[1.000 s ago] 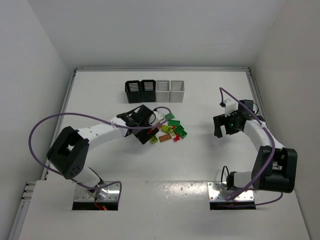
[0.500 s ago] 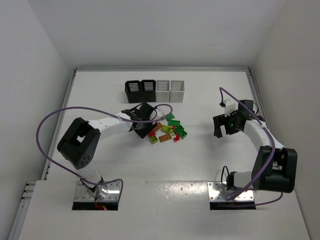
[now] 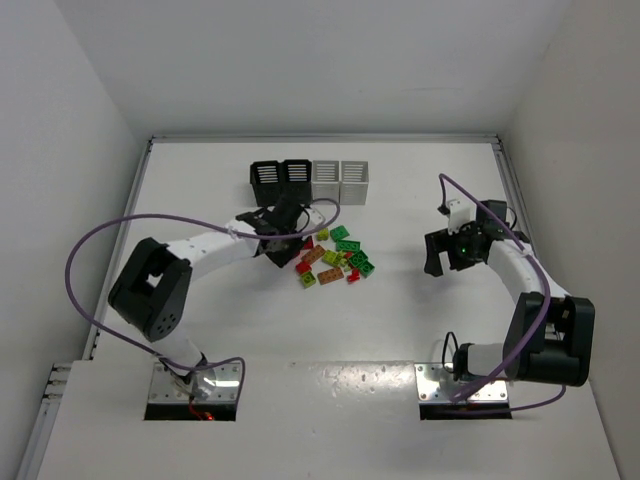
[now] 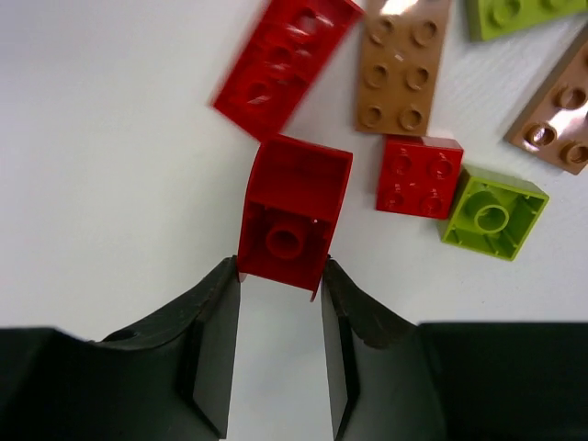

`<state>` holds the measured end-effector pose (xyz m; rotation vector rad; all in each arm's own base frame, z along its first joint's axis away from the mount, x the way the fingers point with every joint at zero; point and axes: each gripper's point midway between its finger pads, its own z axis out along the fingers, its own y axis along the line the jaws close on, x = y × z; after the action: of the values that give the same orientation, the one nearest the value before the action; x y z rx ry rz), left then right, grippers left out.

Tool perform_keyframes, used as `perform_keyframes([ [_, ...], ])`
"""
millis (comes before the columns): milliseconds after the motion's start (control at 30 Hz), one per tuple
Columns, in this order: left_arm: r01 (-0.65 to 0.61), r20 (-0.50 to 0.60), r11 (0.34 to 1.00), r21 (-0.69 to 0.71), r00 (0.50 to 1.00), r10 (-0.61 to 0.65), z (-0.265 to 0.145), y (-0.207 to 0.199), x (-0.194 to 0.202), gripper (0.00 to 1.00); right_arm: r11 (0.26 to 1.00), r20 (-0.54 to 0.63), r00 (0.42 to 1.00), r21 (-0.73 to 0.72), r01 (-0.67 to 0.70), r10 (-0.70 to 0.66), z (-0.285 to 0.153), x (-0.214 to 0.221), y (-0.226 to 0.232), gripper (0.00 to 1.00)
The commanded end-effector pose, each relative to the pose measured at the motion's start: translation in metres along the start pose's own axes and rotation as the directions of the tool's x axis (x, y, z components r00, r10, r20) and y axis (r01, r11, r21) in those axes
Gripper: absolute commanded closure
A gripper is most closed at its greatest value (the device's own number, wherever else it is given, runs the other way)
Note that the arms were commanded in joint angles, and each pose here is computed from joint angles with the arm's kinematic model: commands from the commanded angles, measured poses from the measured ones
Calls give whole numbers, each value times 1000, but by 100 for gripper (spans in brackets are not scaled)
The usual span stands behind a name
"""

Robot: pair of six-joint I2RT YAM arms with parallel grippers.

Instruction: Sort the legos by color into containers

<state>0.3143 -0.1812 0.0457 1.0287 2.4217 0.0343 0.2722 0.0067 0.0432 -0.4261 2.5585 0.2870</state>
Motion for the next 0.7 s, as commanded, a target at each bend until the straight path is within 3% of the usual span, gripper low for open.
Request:
perform_keyframes([
  [0, 115, 196, 990, -79, 976, -98, -58, 43, -55, 85, 997, 94, 996, -75, 9, -2, -10, -27, 17, 3],
  [267, 384, 390, 904, -187, 874, -290, -142, 144, -111, 91, 987, 183, 979, -153, -58, 86, -25, -62, 33, 5],
  [467, 482, 361, 840, -249, 851, -381, -118, 197, -116, 91, 982, 157, 982, -172, -76, 103, -22, -70, 36, 6],
  [667, 503, 286, 843, -190, 850, -442, -68, 209, -106, 91, 982, 154, 984, -181, -61, 89, -23, -73, 41, 6],
])
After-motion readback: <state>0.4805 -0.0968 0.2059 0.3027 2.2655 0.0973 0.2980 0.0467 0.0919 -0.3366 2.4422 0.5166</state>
